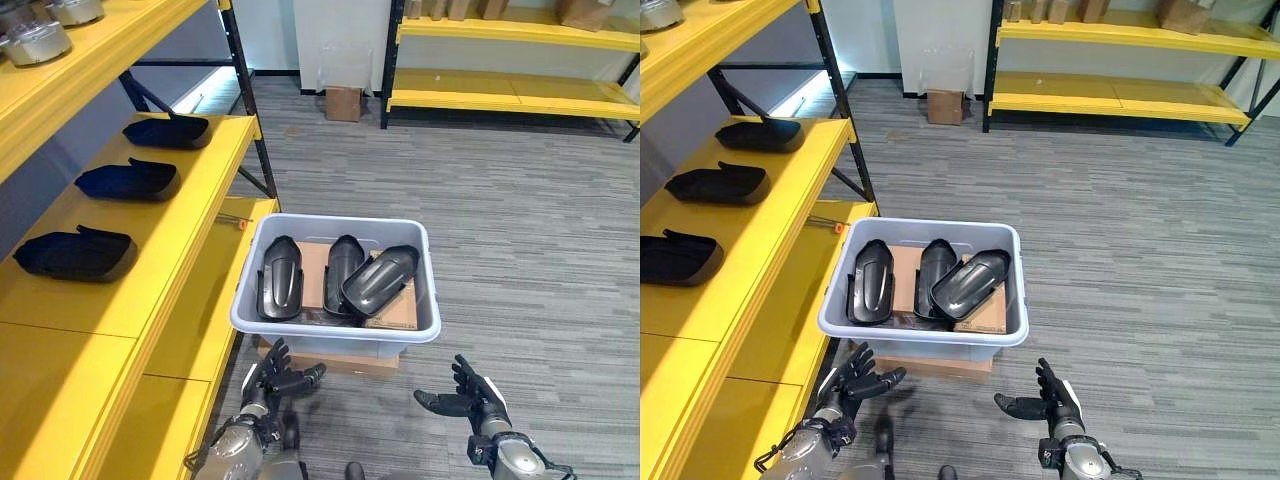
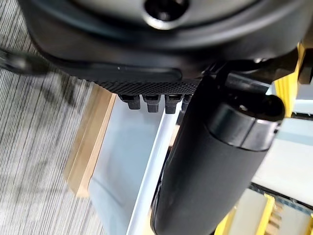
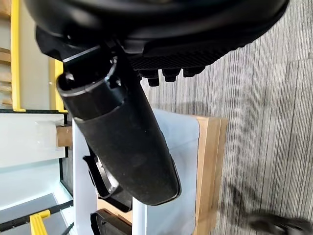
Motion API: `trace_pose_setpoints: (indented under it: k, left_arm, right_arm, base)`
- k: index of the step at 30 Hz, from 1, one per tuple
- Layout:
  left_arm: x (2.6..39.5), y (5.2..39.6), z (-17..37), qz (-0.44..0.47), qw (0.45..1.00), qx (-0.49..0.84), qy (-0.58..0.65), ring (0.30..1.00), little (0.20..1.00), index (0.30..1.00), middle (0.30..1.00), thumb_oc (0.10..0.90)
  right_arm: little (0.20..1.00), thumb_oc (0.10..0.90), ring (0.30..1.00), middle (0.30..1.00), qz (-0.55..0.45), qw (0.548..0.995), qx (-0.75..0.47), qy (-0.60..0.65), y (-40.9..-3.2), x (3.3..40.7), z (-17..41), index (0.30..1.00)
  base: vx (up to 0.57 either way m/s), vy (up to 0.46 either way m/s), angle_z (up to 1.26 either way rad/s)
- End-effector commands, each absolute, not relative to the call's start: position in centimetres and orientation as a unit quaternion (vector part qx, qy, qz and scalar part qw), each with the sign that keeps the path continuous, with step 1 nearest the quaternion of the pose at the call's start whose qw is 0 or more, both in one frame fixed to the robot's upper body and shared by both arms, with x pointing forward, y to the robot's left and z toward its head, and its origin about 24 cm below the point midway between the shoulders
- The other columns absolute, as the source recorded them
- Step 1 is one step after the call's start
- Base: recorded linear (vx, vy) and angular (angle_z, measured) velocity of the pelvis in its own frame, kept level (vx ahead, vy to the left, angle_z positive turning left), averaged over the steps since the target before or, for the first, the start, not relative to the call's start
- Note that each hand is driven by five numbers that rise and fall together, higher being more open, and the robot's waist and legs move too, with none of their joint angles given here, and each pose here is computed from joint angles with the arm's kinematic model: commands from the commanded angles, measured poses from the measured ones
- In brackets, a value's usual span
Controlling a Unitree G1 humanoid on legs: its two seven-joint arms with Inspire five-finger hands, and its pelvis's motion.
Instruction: Move parts from the plastic box to the shelf.
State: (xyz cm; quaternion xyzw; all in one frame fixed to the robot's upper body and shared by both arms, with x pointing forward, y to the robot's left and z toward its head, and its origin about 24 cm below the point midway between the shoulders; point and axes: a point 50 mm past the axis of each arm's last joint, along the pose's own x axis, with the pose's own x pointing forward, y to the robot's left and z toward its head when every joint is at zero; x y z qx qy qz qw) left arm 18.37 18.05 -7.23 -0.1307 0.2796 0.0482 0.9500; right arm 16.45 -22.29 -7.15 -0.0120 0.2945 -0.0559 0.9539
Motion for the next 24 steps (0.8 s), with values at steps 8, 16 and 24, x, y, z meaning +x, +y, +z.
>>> trace_pose_setpoints:
  k: [8,16,24]
  left_arm:
    - [22.0,18.7,-2.4,0.026,0.982,-0.116,0.15,1.0,1.0,1.0,1.0,0.9]
    - [22.2,19.3,-2.1,0.033,0.982,-0.108,0.148,1.0,1.0,1.0,1.0,0.9]
    - [22.4,19.2,-1.8,0.01,0.986,-0.085,0.145,1.0,1.0,1.0,1.0,0.9]
  right_arm:
    - [1.0,0.9,1.0,1.0,-0.006,0.982,-0.009,0.19,-20.5,19.8,-3.7,1.0]
    - [1.0,0.9,1.0,1.0,-0.002,0.982,0.0,0.189,-19.9,20.2,-3.7,1.0]
    - [1.0,0.9,1.0,1.0,0.008,0.983,0.0,0.182,-19.4,20.5,-3.5,1.0]
  base:
    - [0.26,0.208,-0.4]
    - [0.16,0.147,-0.17]
    - [0.08,0.114,0.09]
